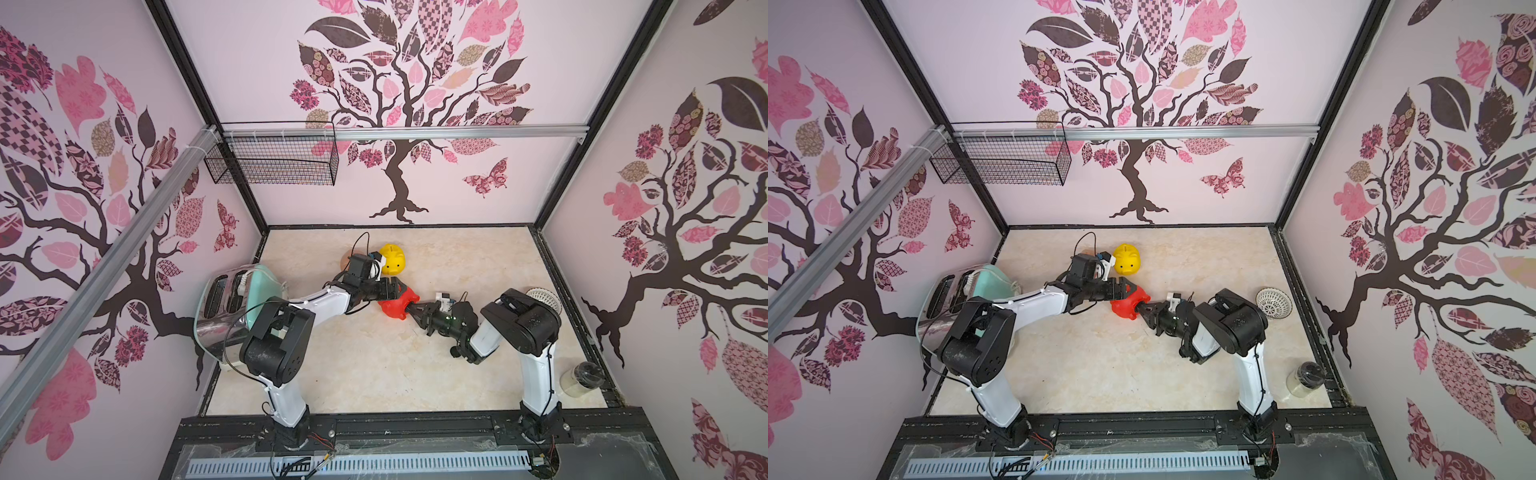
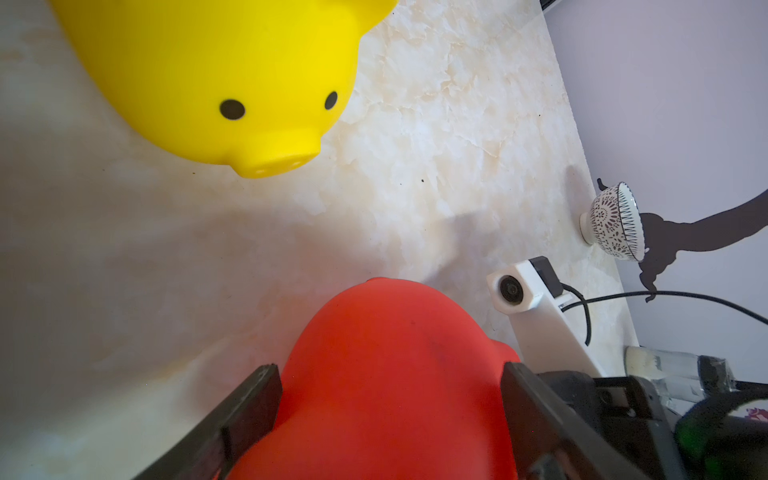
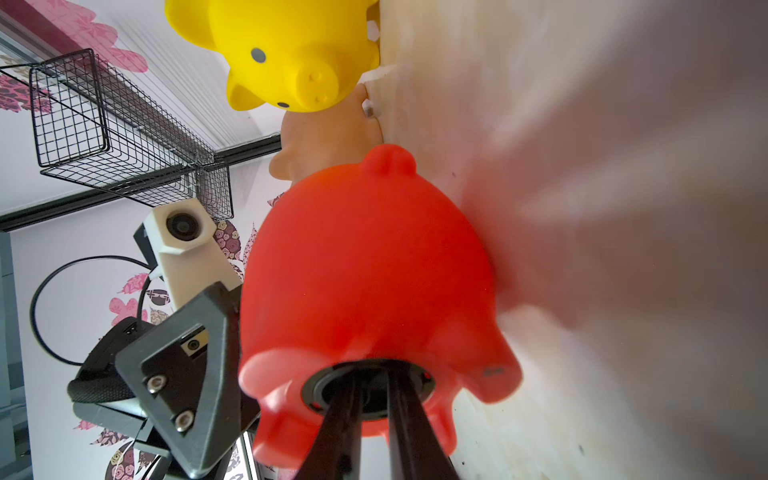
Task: Open piggy banks
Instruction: Open the lid on the piggy bank.
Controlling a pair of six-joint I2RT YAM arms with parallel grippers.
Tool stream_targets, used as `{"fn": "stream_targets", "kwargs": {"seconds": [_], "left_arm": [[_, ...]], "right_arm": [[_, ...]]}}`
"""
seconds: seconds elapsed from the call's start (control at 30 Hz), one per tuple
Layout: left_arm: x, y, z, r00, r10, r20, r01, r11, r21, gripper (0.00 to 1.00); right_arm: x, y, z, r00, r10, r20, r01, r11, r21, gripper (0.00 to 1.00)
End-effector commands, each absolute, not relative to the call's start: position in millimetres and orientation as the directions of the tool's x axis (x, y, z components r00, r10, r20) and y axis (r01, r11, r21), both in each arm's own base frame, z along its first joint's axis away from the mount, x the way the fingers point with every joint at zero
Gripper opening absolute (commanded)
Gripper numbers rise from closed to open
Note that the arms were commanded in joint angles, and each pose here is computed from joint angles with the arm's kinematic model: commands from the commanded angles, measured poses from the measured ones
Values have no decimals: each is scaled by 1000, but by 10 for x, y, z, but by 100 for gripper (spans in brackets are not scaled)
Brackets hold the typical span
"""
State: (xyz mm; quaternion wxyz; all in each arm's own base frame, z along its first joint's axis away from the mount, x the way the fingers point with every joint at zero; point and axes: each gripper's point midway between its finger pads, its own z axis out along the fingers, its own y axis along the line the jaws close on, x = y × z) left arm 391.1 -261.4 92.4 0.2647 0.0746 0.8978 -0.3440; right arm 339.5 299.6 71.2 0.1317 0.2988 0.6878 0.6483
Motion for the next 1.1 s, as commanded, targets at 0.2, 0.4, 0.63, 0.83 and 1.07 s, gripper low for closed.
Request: {"fn": "stream_targets", "kwargs": {"seconds": [0.2, 0.4, 0.63, 0.83, 1.07], "left_arm": [[3403, -2533, 276, -946, 62, -319, 237, 801, -550, 85], [3403, -2539, 262, -947, 64, -315, 238, 800, -551, 85], [3407, -2542, 254, -948, 66, -312, 237, 801, -550, 85], [3402, -2535, 237, -949, 68, -307, 235, 804, -546, 85], [3408, -2535, 232, -949, 71, -308, 237, 805, -544, 85]], "right_arm": [[3497, 3078, 657, -802, 582, 130, 194, 49, 980, 7], [3519, 3073, 660, -813, 582, 30, 130, 132, 983, 0], [3553, 3077, 686, -814, 574, -86, 18, 173, 985, 0], [3558, 3096, 701, -804, 531, -268, -146, 261, 954, 0], [3546, 3038, 634, -740, 432, -515, -324, 442, 837, 0]]}}
